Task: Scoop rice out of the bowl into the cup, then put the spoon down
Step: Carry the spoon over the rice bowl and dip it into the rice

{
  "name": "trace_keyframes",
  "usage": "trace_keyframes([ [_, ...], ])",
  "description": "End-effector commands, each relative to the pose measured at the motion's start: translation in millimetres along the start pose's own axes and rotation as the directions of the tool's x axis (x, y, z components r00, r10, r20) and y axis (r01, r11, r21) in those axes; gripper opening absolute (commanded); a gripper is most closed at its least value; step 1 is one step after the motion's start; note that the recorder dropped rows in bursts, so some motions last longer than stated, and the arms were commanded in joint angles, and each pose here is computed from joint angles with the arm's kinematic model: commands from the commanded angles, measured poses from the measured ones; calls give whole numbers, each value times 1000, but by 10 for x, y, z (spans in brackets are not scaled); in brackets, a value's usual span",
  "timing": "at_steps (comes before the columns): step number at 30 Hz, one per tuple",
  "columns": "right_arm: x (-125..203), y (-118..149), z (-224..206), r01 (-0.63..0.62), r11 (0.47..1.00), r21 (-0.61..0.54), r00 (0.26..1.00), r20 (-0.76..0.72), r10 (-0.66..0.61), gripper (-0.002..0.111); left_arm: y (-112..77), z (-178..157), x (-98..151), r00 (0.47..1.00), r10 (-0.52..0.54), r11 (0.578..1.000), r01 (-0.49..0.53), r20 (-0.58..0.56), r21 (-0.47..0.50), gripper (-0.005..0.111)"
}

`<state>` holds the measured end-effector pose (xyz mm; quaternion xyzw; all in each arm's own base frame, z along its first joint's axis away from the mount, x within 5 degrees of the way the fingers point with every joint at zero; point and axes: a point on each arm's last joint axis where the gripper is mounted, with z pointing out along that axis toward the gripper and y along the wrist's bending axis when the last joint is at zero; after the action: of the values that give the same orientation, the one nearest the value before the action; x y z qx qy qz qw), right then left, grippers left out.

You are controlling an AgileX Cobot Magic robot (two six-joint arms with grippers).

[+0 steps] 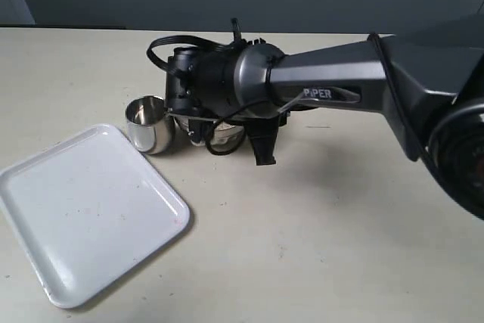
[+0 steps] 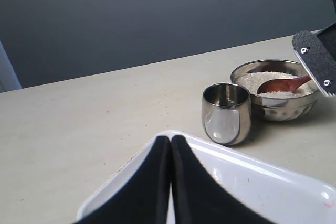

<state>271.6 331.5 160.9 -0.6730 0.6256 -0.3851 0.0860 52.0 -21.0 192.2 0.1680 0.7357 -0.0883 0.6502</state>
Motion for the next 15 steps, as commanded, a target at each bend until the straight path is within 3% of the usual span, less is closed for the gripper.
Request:
trace_keyframes([
  [1, 83, -82, -103, -32, 999, -5, 999, 20, 32, -1, 1, -5, -24, 1000, -5, 1000, 4, 22, 1, 1],
  [10, 74, -29, -108, -54, 996, -73, 998, 35, 56, -1, 1, -5, -24, 1000, -5, 1000, 4, 22, 1, 1],
  [15, 133, -23, -3, -113, 977, -179, 993, 26, 119, -1, 1, -5, -24, 1000, -5, 1000, 4, 22, 1, 1],
])
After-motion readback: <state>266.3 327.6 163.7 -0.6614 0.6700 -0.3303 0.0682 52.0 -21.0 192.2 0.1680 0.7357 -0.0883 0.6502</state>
